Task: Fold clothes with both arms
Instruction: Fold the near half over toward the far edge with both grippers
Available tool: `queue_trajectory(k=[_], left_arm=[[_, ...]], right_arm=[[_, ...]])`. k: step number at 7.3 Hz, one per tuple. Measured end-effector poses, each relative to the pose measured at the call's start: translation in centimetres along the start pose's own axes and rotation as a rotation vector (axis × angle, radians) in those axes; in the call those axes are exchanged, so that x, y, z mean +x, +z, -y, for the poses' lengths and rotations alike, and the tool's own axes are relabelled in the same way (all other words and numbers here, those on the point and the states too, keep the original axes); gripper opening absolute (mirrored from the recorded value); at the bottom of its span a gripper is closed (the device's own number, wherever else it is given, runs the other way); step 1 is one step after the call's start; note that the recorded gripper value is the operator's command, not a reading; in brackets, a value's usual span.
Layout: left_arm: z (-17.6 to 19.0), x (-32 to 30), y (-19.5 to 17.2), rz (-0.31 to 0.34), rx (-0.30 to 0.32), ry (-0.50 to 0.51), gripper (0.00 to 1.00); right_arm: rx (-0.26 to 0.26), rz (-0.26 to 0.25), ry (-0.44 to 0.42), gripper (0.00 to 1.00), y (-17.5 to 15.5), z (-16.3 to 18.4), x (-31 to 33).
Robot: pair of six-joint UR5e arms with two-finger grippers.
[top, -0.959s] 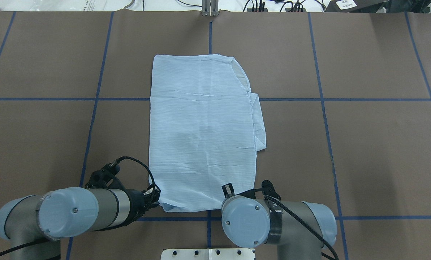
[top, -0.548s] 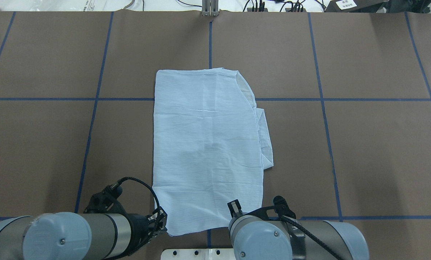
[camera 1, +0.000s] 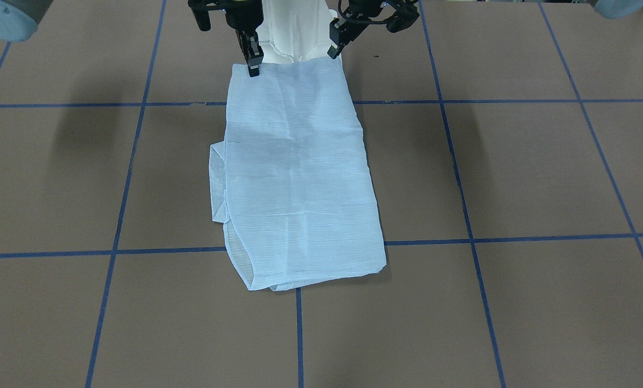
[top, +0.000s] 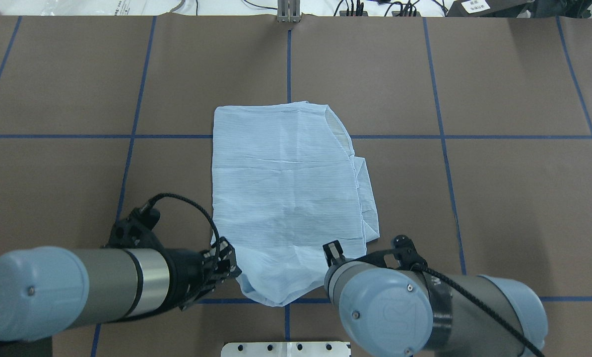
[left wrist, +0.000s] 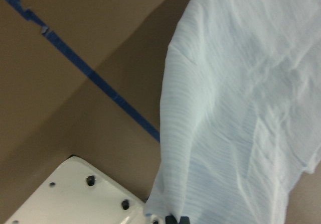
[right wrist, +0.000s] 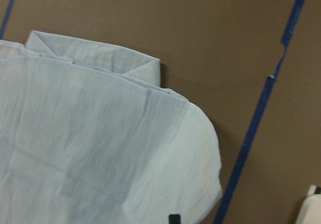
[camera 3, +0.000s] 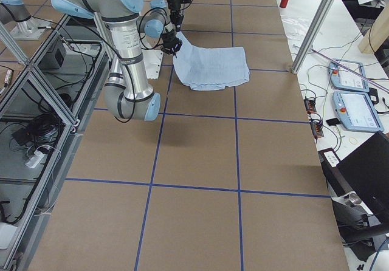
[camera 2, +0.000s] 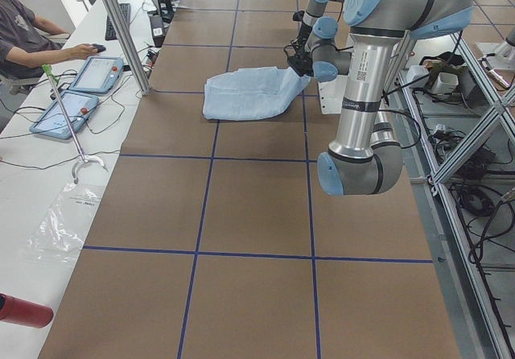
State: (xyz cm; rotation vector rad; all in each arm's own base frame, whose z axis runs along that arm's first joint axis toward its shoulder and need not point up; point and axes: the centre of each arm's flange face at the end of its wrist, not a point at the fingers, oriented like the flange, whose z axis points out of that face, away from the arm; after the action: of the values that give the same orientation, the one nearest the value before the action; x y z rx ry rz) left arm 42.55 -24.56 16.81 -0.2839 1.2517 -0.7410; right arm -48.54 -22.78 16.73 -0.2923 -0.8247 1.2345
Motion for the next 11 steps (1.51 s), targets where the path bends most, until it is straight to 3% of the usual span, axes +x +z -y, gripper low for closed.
queue_trajectory(k=[4, 9, 11], left_arm=[[8.7, 7.7, 2.8, -0.038, 0.2, 0.12, 0.0], [22.2, 14.1, 12.1, -0.007, 0.348, 0.168, 0.0], [26.0, 15.5, 15.0, 0.006, 0.383, 0.178, 0.0]], right_arm=[[0.06, 0.044, -0.045, 0.0, 1.2, 3.0, -12.7], [0.067, 0.014, -0.056, 0.0, 11.0, 7.0, -30.6], [0.075, -0.01, -0.079, 0.0, 14.0, 8.0, -34.6]])
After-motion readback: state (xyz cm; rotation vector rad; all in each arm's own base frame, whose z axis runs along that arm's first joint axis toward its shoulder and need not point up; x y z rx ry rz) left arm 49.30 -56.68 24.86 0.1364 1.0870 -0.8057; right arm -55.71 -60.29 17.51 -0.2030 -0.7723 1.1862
